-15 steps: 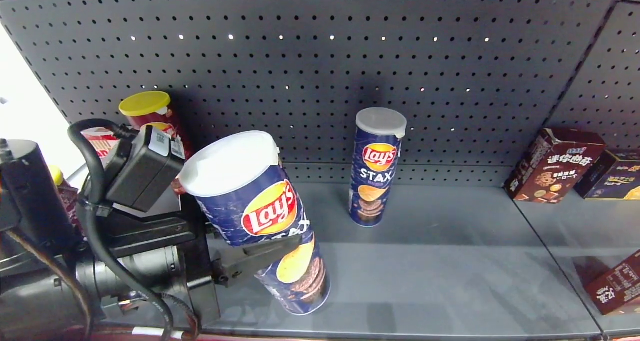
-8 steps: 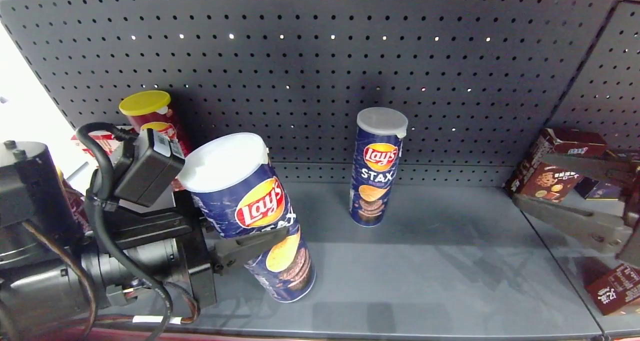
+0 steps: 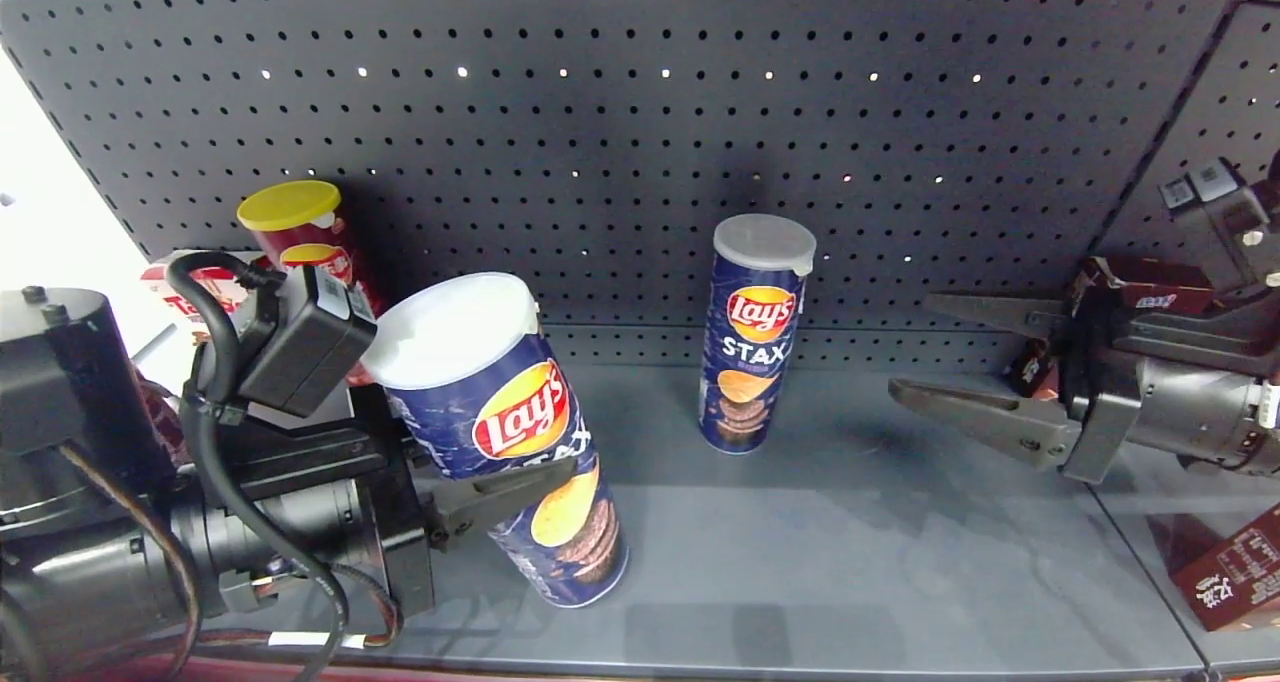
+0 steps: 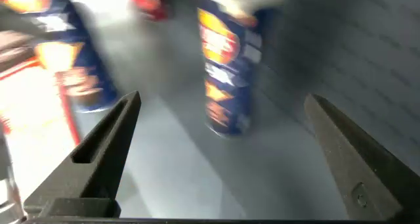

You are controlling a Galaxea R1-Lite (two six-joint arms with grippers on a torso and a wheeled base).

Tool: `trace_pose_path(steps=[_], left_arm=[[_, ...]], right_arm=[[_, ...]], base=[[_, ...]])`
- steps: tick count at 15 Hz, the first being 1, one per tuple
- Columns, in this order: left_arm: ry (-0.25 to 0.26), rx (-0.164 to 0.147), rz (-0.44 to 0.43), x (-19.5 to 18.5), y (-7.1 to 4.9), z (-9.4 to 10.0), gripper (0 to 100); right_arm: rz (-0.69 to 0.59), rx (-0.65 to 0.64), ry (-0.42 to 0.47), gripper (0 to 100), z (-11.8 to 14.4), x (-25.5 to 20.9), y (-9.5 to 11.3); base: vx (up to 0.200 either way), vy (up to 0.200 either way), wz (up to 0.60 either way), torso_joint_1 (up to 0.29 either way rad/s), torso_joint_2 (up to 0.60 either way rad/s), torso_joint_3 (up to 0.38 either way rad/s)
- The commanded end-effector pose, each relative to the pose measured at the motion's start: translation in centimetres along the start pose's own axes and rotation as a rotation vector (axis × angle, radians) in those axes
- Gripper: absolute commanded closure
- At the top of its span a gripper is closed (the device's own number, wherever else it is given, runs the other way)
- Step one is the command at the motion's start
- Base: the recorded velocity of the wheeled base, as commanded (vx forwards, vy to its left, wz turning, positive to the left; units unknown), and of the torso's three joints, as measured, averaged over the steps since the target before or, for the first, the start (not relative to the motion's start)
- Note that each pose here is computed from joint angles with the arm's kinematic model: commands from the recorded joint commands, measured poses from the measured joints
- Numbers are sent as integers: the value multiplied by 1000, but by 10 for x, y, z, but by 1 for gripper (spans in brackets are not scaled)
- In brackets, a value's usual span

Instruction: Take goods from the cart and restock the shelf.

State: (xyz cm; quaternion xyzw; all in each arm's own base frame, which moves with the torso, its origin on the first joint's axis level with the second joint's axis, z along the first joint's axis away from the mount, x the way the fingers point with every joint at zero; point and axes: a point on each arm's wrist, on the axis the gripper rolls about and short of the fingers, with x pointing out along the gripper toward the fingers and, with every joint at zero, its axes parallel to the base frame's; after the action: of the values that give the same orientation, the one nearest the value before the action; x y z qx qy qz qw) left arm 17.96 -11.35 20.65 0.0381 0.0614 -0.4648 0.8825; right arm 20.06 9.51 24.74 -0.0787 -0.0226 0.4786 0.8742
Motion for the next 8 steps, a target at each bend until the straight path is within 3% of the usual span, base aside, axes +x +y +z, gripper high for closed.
trace_pose_path(steps=[1, 8], left_arm=[[-3, 2, -2, 2, 1, 1, 100], [-17, 8, 2, 3, 2, 6, 100]], right_arm=[[98, -11, -12, 0, -9, 11, -6], [135, -59, -16, 0, -20, 44, -35]], base=[[0, 0, 0, 0, 0, 0], [0, 0, 0, 0, 0, 0]])
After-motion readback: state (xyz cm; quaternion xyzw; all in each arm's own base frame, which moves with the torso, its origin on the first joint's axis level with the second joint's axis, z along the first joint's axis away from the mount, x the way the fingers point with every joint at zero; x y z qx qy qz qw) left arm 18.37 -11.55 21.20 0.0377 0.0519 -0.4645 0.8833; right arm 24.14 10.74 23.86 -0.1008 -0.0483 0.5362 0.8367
